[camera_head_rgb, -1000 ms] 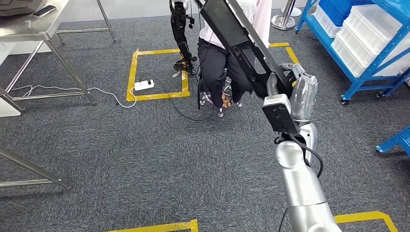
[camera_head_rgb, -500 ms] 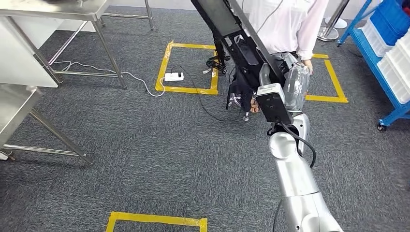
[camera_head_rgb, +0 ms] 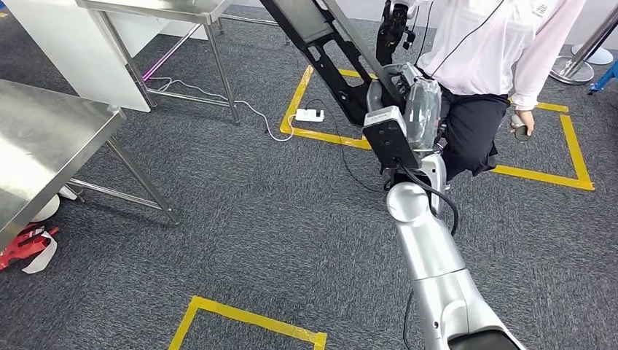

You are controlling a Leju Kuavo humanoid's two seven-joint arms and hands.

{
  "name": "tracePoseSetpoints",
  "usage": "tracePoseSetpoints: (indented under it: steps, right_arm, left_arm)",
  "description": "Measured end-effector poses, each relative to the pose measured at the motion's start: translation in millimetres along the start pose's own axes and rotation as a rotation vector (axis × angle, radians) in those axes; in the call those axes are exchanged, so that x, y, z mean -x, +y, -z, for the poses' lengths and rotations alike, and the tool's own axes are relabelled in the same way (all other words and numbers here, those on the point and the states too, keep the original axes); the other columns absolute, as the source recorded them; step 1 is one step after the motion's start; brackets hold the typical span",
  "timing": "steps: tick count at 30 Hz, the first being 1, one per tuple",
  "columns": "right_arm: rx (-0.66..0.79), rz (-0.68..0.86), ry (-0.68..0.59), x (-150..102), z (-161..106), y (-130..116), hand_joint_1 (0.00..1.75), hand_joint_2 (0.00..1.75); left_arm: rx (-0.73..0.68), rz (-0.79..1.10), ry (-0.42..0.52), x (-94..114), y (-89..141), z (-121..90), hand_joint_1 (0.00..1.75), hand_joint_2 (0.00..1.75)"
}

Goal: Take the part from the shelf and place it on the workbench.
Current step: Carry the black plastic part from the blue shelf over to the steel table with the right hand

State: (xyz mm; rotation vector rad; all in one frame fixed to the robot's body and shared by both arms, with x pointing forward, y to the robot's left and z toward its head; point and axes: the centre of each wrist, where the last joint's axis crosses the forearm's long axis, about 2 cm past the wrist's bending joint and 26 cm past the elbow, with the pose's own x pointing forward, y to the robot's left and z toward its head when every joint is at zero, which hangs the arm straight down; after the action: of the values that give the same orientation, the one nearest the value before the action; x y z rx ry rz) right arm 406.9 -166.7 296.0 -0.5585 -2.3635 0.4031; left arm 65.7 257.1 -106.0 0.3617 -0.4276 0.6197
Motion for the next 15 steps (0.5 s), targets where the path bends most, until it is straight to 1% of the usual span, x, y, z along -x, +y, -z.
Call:
tracePoseSetpoints:
  steps: [5, 15]
  right_arm:
    - [-0.012, 0.004, 0.004, -1.7, -0.4, 4.7, 1.75, 1.75]
    - [-0.032, 0.003, -0.004, -5.7, 2.4, 7.7, 1.75, 1.75]
  left_arm:
    - [-0.008, 0.008, -0.011, -1.5, 0.1, 0.6, 0.00, 0.00]
    - [0.007, 0.008, 0.005, -4.1, 1.5, 2.5, 0.00, 0.00]
